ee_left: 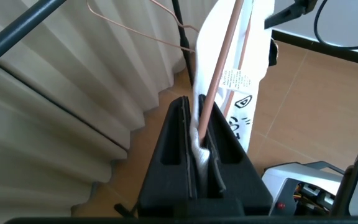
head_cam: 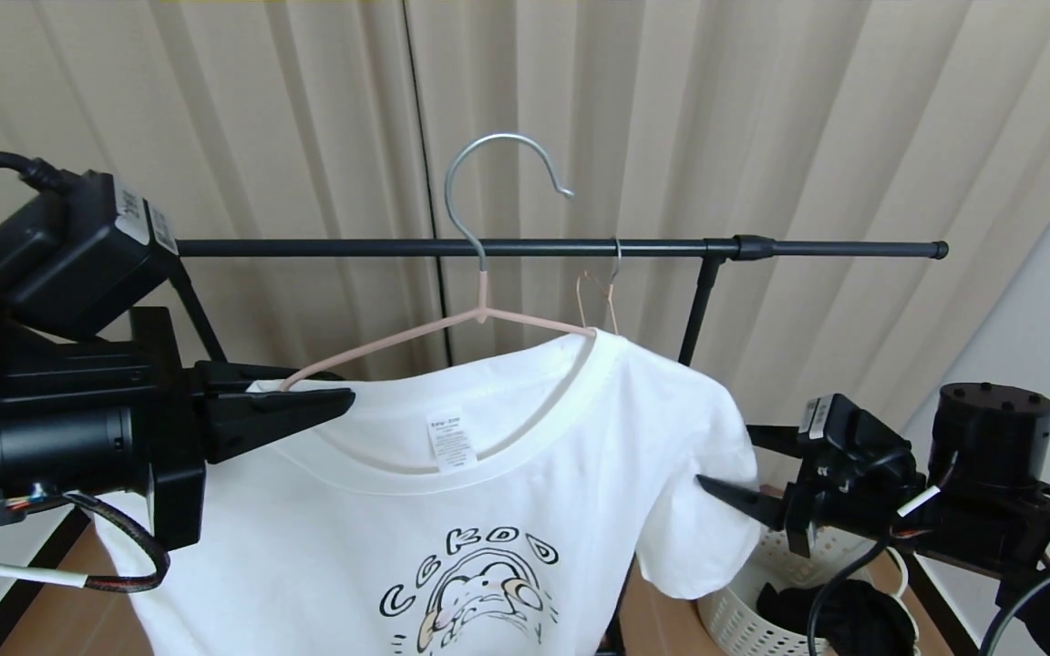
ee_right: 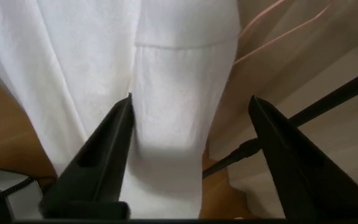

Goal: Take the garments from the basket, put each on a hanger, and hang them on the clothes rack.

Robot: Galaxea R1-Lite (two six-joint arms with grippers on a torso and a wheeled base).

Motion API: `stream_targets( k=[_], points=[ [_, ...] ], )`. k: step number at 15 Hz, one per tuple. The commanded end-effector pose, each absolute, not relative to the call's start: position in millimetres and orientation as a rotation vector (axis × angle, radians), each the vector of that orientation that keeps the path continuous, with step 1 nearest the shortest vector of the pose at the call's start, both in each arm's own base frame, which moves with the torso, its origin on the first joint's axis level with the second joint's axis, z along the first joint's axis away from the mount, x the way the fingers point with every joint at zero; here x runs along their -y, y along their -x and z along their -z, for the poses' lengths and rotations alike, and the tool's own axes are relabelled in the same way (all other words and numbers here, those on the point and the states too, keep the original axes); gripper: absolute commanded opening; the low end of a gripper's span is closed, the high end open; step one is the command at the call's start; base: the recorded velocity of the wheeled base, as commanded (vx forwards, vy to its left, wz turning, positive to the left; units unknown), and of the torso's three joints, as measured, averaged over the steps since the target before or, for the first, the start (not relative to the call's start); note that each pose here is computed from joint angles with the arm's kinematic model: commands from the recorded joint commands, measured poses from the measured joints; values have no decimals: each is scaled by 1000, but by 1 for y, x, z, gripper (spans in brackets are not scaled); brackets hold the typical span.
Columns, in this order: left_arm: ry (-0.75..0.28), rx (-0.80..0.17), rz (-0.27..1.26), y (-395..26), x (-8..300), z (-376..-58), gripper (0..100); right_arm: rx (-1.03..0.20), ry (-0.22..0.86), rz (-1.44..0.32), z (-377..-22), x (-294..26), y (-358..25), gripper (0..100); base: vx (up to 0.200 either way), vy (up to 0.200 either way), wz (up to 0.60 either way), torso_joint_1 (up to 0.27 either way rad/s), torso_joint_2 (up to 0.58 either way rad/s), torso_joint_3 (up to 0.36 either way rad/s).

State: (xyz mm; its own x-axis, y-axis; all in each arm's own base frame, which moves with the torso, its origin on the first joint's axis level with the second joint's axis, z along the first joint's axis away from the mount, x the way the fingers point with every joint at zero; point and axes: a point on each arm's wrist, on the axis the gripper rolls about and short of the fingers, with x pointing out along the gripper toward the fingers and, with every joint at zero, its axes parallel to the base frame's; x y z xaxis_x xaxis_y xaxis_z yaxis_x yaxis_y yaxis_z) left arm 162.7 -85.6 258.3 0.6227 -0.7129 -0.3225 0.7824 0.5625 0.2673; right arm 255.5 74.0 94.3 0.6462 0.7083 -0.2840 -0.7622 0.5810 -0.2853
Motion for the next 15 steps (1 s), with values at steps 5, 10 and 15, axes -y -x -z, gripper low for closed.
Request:
stream_targets(
  k=[5, 10, 15],
  points=[
    [-390, -168, 865, -152, 78, -260, 0, -162, 348, -775, -95, -55, -274, 0, 0, 0, 0, 0, 0, 0],
    [-367, -188, 855, -152, 76, -258, 0, -173, 335, -750, -93, -49, -281, 0, 0, 0, 0, 0, 0, 0],
    [-344, -218, 814, -156, 70, -254, 0, -135, 344, -753, -102, -49, -270, 100, 0, 0, 0, 0, 0, 0]
  ],
)
